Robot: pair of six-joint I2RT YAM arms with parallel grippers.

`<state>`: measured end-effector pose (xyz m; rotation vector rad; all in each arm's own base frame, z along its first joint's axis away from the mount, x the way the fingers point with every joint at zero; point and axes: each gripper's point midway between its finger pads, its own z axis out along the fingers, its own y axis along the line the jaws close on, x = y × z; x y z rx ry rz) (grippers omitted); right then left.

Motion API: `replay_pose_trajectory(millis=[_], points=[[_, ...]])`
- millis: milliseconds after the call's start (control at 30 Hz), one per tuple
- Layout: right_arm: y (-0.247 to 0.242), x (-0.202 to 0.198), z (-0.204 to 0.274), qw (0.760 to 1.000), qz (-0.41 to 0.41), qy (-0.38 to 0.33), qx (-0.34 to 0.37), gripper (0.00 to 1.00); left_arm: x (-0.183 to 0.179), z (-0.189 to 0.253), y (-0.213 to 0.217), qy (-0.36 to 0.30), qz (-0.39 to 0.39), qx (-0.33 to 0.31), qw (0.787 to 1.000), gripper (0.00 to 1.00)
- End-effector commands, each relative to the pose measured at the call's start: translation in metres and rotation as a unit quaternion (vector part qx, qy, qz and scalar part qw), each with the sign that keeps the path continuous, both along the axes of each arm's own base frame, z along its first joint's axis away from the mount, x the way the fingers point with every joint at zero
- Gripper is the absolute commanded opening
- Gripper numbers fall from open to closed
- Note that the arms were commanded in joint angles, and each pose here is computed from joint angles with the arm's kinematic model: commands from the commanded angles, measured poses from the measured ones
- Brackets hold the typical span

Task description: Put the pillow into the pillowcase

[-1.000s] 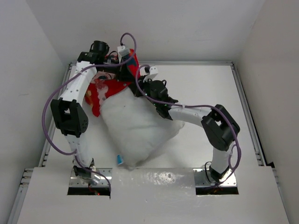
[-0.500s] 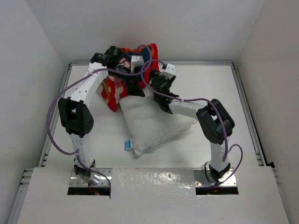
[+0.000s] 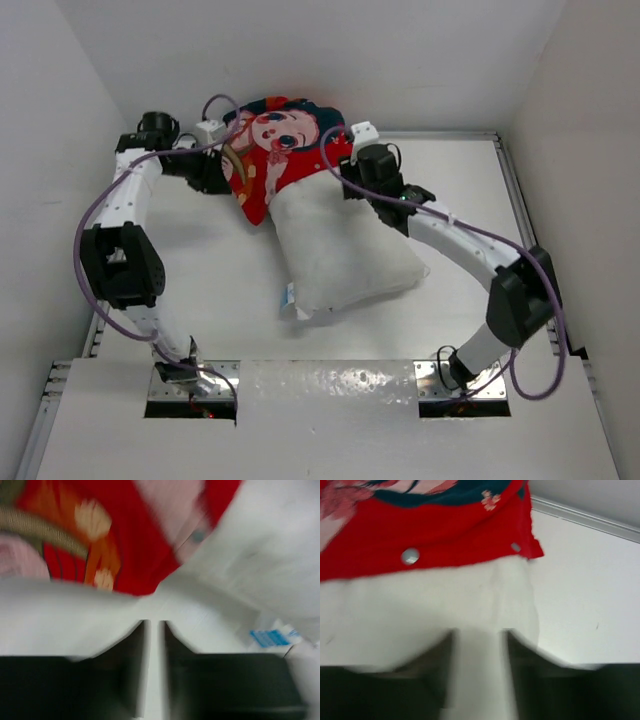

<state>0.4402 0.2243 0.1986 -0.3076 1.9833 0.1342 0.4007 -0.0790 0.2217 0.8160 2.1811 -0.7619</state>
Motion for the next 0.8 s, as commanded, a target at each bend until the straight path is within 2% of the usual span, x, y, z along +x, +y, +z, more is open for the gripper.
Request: replay_pose_trajectory(millis=[0,33,67,100,167,267,367,433,467,533,567,600,633,667,700,767], points=[[0.034,-0.061,-0.003,0.994,0.091,0.009,-0.063,0.62,-0.015,-0.066,0.017,0.073,0.032,0.057,0.995,0.32],[0.045,-0.068,-0.002,0.991,0.104,-0.007,-0.081,0.77,-0.018,-0.081,0.014,0.082,0.028,0.063,0.994,0.55],[0.072,-0.086,-0.006,0.986,0.142,-0.012,-0.089,0.99,-0.018,-0.09,0.014,0.091,0.034,0.068,0.993,0.82],[0.085,-0.092,-0.006,0.983,0.155,-0.014,-0.093,0.99,-0.015,-0.095,0.012,0.095,0.04,0.063,0.993,0.98],[0.113,-0.102,0.001,0.984,0.156,-0.023,-0.085,0.99,-0.006,-0.107,0.007,0.098,0.043,0.046,0.993,1.0],[0.143,-0.107,-0.017,0.981,0.158,-0.022,-0.108,0.99,0.015,-0.126,0.007,0.116,0.081,0.028,0.99,1.0],[0.163,-0.111,-0.048,0.975,0.182,-0.002,-0.124,0.99,0.037,-0.144,0.007,0.125,0.111,0.009,0.986,1.0],[0.165,-0.11,-0.068,0.974,0.181,0.009,-0.134,0.99,0.048,-0.143,-0.004,0.118,0.108,-0.028,0.987,1.0],[0.163,-0.107,-0.092,0.972,0.173,0.024,-0.156,0.99,0.051,-0.149,-0.007,0.119,0.109,-0.037,0.986,0.97],[0.151,-0.094,-0.103,0.972,0.131,0.033,-0.192,0.98,0.061,-0.153,-0.011,0.11,0.112,-0.054,0.986,0.82],[0.144,-0.088,-0.122,0.969,0.118,0.051,-0.21,0.93,0.062,-0.164,-0.014,0.123,0.109,-0.06,0.985,0.53],[0.141,-0.084,-0.125,0.969,0.109,0.058,-0.213,0.85,0.062,-0.162,-0.02,0.132,0.1,-0.078,0.983,0.38],[0.139,-0.08,-0.13,0.974,0.094,0.064,-0.196,0.49,0.06,-0.164,-0.023,0.14,0.093,-0.088,0.982,0.19],[0.137,-0.073,-0.135,0.98,0.09,0.074,-0.162,0.0,0.058,-0.165,-0.028,0.151,0.086,-0.107,0.979,0.0],[0.134,-0.064,-0.132,0.982,0.082,0.069,-0.155,0.0,0.058,-0.161,-0.03,0.149,0.081,-0.116,0.979,0.0],[0.139,-0.049,-0.125,0.988,0.089,0.084,-0.096,0.0,0.055,-0.141,-0.035,0.135,0.065,-0.134,0.98,0.0]])
